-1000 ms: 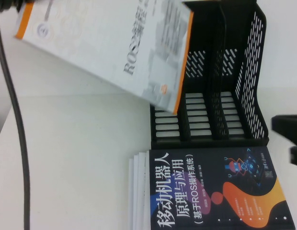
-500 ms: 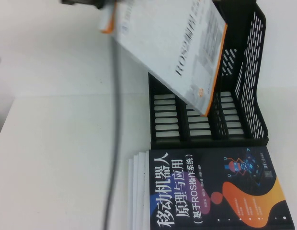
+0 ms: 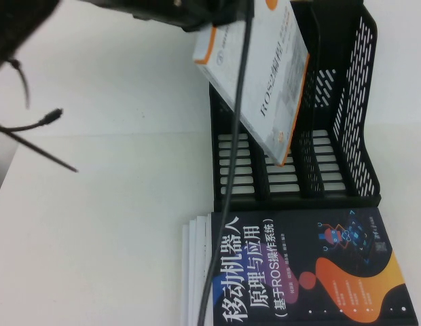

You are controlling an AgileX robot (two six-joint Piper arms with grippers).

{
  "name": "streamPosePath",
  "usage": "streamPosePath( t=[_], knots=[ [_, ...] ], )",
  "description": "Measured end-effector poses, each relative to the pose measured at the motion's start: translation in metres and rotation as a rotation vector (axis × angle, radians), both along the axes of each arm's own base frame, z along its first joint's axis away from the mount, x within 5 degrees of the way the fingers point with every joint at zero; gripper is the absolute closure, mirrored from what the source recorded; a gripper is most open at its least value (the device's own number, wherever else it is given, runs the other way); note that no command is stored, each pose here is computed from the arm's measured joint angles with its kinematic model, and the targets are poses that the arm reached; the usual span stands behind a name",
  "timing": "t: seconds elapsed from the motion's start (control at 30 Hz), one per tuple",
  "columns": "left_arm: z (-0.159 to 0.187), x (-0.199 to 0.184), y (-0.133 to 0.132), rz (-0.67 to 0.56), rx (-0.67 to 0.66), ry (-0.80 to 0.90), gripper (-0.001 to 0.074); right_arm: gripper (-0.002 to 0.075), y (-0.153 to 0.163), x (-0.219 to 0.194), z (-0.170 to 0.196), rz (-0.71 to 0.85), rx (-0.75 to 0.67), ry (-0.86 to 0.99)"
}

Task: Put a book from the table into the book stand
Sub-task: Place the book on the book shelf

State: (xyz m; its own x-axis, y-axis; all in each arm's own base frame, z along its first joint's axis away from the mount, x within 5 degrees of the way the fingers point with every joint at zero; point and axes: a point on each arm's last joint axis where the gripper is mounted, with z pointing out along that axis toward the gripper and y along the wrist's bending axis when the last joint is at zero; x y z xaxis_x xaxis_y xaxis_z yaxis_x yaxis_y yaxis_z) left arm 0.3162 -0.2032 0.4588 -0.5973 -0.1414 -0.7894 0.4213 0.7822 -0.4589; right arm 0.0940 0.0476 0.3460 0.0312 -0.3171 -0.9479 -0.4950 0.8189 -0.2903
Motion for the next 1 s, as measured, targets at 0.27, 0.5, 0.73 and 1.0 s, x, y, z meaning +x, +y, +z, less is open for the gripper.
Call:
streamPosePath(
  t=[0.27, 0.5, 0.73, 1.0],
  knots=[
    [-0.029, 0.018, -0.016, 0.061, 0.044, 0.068, 0.0633, 0.0728, 0.002, 0.003, -0.033, -0.005, 0.038, 0.14],
    [-0.042, 0.034, -0.023, 0.128, -0.014, 0.09, 0.0633, 0.0728, 0.002, 0.003, -0.041, -0.003, 0.028, 0.166],
    [-0.06, 0.049, -0.031, 0.169, -0.056, 0.124, 0.0633, 0.0729, 0.002, 0.002, -0.042, 0.005, 0.025, 0.177],
    [-0.085, 0.057, -0.044, 0.158, -0.01, 0.161, 0.0633, 0.0728, 0.002, 0.002, -0.042, 0.005, 0.025, 0.177]
  ],
)
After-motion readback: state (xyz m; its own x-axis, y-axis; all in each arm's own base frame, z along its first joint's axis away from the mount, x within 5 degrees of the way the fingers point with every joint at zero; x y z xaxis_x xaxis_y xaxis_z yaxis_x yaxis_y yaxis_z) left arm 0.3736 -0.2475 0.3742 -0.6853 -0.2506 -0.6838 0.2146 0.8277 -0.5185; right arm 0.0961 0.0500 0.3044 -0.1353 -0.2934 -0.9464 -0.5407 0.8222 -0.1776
